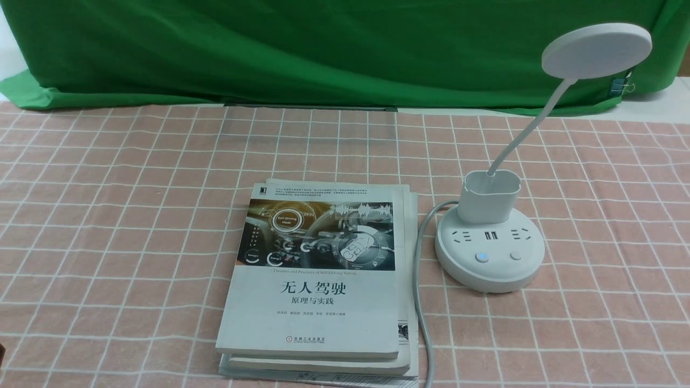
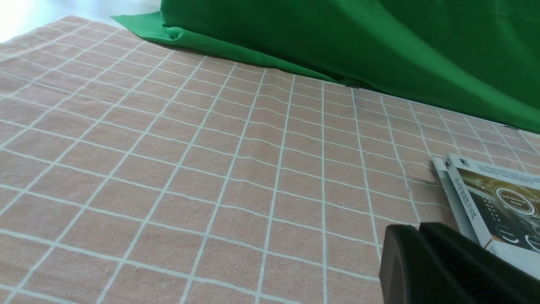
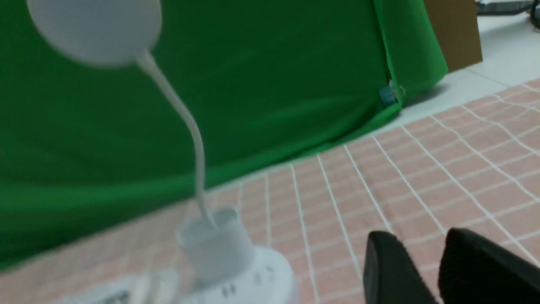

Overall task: Turn on the table lamp on the pink coffee tablecloth with your hand.
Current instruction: 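Press the button on the base of the white desk lamp with the right gripper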

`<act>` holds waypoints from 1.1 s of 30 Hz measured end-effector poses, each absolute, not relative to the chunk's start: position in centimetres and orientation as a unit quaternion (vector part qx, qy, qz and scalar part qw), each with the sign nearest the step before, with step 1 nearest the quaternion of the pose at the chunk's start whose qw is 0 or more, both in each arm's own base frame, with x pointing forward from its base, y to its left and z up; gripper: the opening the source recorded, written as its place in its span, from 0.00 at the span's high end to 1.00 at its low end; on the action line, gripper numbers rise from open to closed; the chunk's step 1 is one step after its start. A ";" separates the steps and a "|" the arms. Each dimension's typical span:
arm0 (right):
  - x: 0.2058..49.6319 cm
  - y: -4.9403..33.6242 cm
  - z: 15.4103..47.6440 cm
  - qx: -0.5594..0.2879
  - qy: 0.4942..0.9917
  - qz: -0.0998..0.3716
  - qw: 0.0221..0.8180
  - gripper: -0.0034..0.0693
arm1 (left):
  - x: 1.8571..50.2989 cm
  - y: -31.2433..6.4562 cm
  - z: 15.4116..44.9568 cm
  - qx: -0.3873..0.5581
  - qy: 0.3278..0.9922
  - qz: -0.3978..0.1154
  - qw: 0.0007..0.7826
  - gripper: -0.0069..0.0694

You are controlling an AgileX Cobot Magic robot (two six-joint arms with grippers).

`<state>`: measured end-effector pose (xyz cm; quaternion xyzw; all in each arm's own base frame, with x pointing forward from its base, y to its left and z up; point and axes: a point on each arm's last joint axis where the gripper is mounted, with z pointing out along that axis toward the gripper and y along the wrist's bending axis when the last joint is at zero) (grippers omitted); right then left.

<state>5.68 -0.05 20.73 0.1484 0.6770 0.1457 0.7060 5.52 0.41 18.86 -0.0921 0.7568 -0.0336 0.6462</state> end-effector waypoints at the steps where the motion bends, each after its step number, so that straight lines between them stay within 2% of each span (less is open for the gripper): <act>1: 5.7 -0.1 20.9 0.157 0.670 0.156 0.709 0.62 | 5.5 0.4 18.9 -0.092 0.757 -0.034 0.646 0.89; 3: 5.7 -0.1 21.0 0.173 0.661 0.174 0.709 0.62 | 5.5 0.4 18.9 -0.092 0.757 -0.034 0.646 0.89; 11: 5.7 -0.1 21.0 0.174 0.658 0.176 0.711 0.64 | 5.5 0.4 18.9 -0.092 0.757 -0.034 0.646 0.89; 20: 5.7 -0.1 21.0 0.175 0.661 0.176 0.708 0.81 | 5.5 0.4 18.9 -0.092 0.757 -0.034 0.646 0.89; 24: 5.7 -0.1 20.9 0.176 0.666 0.176 0.703 0.86 | 5.5 0.4 18.9 -0.092 0.757 -0.034 0.646 0.89; 26: 5.7 0.0 21.2 0.173 0.683 0.170 0.689 0.88 | 5.5 0.4 18.9 -0.092 0.757 -0.034 0.646 0.89; 29: 6.1 0.2 24.0 0.138 0.721 0.143 0.663 0.89 | 5.5 0.4 18.9 -0.092 0.757 -0.034 0.646 0.89; 33: 8.2 0.9 28.5 0.058 0.808 0.102 0.577 0.89 | 5.5 0.4 18.9 -0.092 0.757 -0.034 0.646 0.89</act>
